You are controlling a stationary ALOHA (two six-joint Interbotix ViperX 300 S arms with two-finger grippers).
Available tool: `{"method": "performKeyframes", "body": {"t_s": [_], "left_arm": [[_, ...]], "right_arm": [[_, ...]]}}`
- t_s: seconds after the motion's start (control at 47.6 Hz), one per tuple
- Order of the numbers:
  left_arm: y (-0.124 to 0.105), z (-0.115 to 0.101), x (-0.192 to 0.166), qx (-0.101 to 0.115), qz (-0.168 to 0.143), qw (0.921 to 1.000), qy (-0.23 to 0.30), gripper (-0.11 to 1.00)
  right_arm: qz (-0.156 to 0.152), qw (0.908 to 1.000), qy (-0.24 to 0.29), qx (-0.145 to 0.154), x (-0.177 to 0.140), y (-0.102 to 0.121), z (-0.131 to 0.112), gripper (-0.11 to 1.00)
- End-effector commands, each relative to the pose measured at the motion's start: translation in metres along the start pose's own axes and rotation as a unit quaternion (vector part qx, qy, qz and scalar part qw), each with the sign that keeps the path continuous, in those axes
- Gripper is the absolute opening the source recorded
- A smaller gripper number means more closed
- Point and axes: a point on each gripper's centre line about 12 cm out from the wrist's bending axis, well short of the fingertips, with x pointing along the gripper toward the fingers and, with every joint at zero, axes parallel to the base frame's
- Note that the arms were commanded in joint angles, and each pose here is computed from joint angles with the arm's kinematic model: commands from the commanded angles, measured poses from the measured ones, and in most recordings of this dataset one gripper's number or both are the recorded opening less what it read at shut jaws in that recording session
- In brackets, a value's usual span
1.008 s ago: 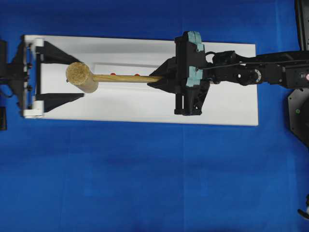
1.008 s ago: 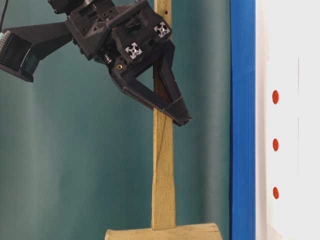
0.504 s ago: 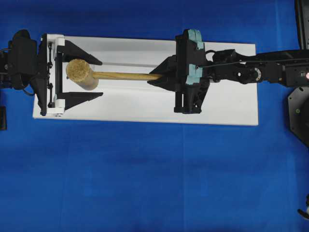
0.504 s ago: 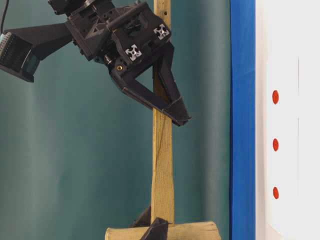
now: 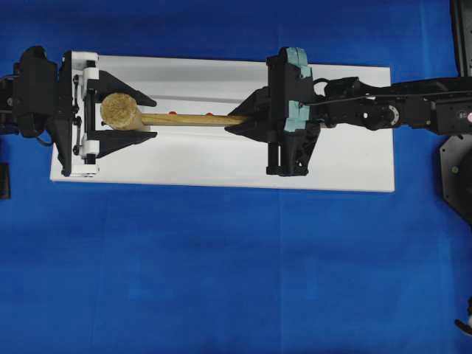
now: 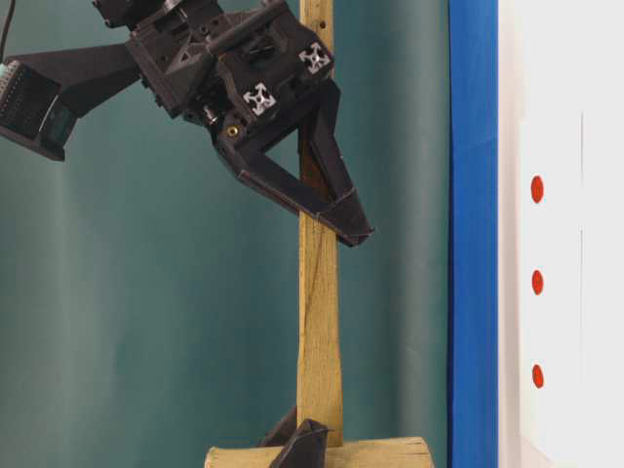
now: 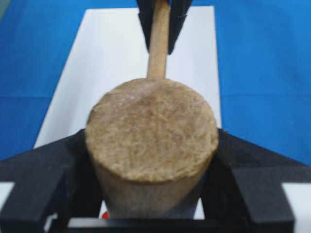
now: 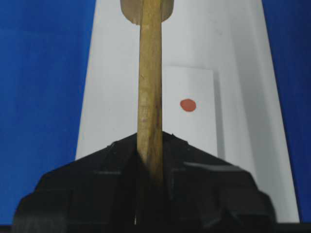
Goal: Hit the mark with a hammer.
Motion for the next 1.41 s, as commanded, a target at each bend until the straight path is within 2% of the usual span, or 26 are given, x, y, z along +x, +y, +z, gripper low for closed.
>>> {"method": "performKeyframes", "body": {"t_s": [0.0, 0.126, 0.189, 0.273, 0.42, 0.483, 0.525, 0.63, 0.672, 0.735, 0.819, 0.861, 0.882, 0.903, 0.945, 1.092, 1.113, 1.26, 1.281, 1.386], "left_arm": [[0.001, 0.009, 0.0, -0.001, 0.001, 0.9999, -0.015, 0.44], [0.001, 0.009, 0.0, -0.004, 0.001, 0.9999, -0.015, 0.44], [0.001, 0.009, 0.0, -0.007, 0.001, 0.9999, -0.015, 0.44], [0.001, 0.009, 0.0, -0.009, 0.001, 0.9999, -0.015, 0.44], [0.001, 0.009, 0.0, -0.014, 0.001, 0.9998, -0.013, 0.44], [0.001, 0.009, 0.0, -0.017, 0.001, 0.9998, -0.011, 0.44], [0.0, 0.008, 0.0, -0.019, 0.0, 0.9998, -0.009, 0.44], [0.001, 0.008, 0.0, -0.029, 0.001, 0.9996, -0.007, 0.44], [0.001, 0.009, 0.0, -0.039, 0.001, 0.9992, -0.007, 0.44], [0.001, 0.011, 0.001, -0.067, 0.001, 0.9977, -0.01, 0.44], [0.002, 0.016, 0.001, -0.114, 0.0, 0.9933, -0.016, 0.44], [0.002, 0.018, 0.0, -0.146, 0.0, 0.9891, -0.02, 0.44], [0.002, 0.02, 0.0, -0.163, -0.001, 0.9863, -0.023, 0.44], [0.002, 0.023, 0.0, -0.192, -0.002, 0.981, -0.026, 0.44], [0.002, 0.025, 0.0, -0.229, -0.003, 0.973, -0.029, 0.44], [0.003, 0.026, -0.001, -0.343, -0.007, 0.9387, -0.03, 0.44], [0.003, 0.026, 0.0, -0.363, -0.008, 0.9311, -0.03, 0.44], [0.0, 0.027, 0.0, -0.458, -0.015, 0.8884, -0.028, 0.44], [0.0, 0.027, 0.0, -0.477, -0.016, 0.8781, -0.026, 0.44], [-0.001, 0.027, 0.0, -0.537, -0.018, 0.8431, -0.024, 0.44]], "right_arm": [[-0.003, 0.9996, -0.028, -0.001, -0.004, -0.001, 0.02, 0.02], [-0.002, 0.9996, -0.028, 0.001, -0.004, -0.001, 0.02, 0.03], [-0.004, 0.9996, -0.029, 0.001, -0.005, -0.001, 0.02, 0.11], [-0.005, 0.9996, -0.029, 0.003, -0.005, -0.002, 0.02, 0.31], [-0.009, 0.9994, -0.032, -0.004, -0.005, -0.003, 0.02, 0.76], [-0.011, 0.9993, -0.034, -0.007, -0.005, -0.003, 0.02, 0.9], [-0.012, 0.9992, -0.036, -0.01, -0.006, -0.004, 0.021, 0.94], [-0.016, 0.9989, -0.041, -0.017, -0.006, -0.004, 0.023, 0.91], [-0.018, 0.9986, -0.044, -0.023, -0.006, -0.004, 0.024, 0.92], [-0.019, 0.9981, -0.047, -0.035, -0.006, -0.003, 0.025, 0.92], [-0.02, 0.9969, -0.053, -0.054, -0.007, 0.0, 0.027, 0.92], [-0.022, 0.9961, -0.055, -0.066, -0.006, 0.001, 0.027, 0.92], [-0.022, 0.9958, -0.056, -0.069, -0.006, 0.002, 0.027, 0.92], [-0.023, 0.9955, -0.056, -0.073, -0.006, 0.002, 0.027, 0.92], [-0.024, 0.9948, -0.057, -0.081, -0.006, 0.002, 0.028, 0.92], [-0.025, 0.9929, -0.057, -0.102, -0.006, 0.002, 0.028, 0.92], [-0.025, 0.9927, -0.057, -0.103, -0.006, 0.002, 0.028, 0.92], [-0.029, 0.9915, -0.057, -0.113, -0.005, 0.002, 0.027, 0.92], [-0.029, 0.9914, -0.057, -0.115, -0.005, 0.001, 0.027, 0.92], [-0.031, 0.9904, -0.055, -0.123, -0.005, 0.001, 0.025, 0.92]]}}
